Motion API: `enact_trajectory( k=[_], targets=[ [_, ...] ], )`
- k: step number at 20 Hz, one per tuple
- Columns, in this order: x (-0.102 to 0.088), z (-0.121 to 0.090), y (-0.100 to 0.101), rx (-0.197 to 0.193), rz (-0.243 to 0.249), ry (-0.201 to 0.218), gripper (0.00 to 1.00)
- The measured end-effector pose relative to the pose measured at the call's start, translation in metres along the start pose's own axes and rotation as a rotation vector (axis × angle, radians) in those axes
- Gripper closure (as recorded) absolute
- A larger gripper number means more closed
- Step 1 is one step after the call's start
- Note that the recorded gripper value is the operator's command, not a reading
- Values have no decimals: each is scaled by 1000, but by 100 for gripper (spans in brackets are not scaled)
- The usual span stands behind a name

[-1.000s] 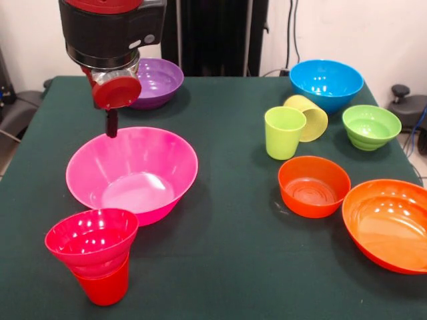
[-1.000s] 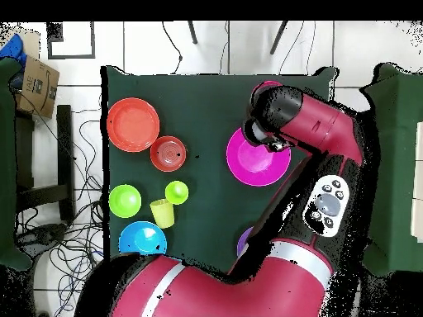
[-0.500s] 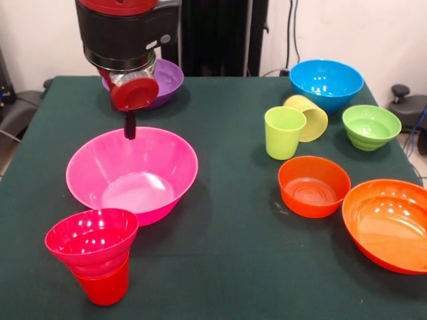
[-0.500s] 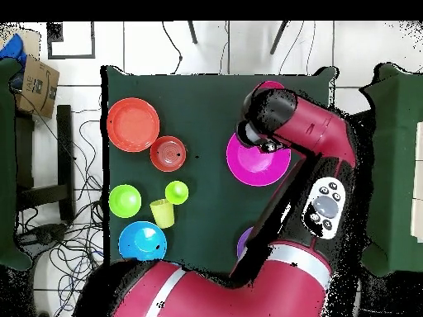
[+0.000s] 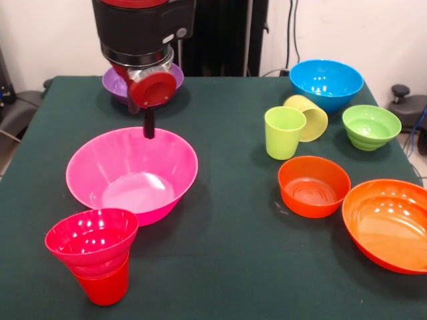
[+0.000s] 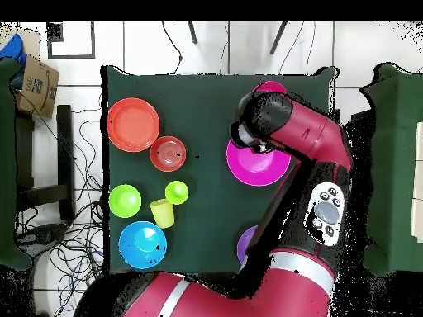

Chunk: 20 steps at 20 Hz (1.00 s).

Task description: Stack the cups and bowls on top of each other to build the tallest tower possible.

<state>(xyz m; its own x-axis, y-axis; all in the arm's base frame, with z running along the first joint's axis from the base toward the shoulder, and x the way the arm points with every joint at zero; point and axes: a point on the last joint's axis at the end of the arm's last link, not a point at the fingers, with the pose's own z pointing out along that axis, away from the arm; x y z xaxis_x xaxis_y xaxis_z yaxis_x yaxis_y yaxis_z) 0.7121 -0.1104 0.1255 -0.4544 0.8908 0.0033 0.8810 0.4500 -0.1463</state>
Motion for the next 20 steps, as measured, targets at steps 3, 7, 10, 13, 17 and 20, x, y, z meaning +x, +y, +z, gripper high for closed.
enact_trajectory(
  k=[3,7,10,13,17,20],
  targets=[
    [10,-1,0,-18,2,36,0],
    [21,-1,-3,-34,11,77,0],
    [33,-1,-5,-54,21,110,0],
    [45,-1,-7,-67,26,129,0],
    [56,-1,-9,-76,30,146,0],
    [68,-2,-10,-88,35,168,0]
  ],
)
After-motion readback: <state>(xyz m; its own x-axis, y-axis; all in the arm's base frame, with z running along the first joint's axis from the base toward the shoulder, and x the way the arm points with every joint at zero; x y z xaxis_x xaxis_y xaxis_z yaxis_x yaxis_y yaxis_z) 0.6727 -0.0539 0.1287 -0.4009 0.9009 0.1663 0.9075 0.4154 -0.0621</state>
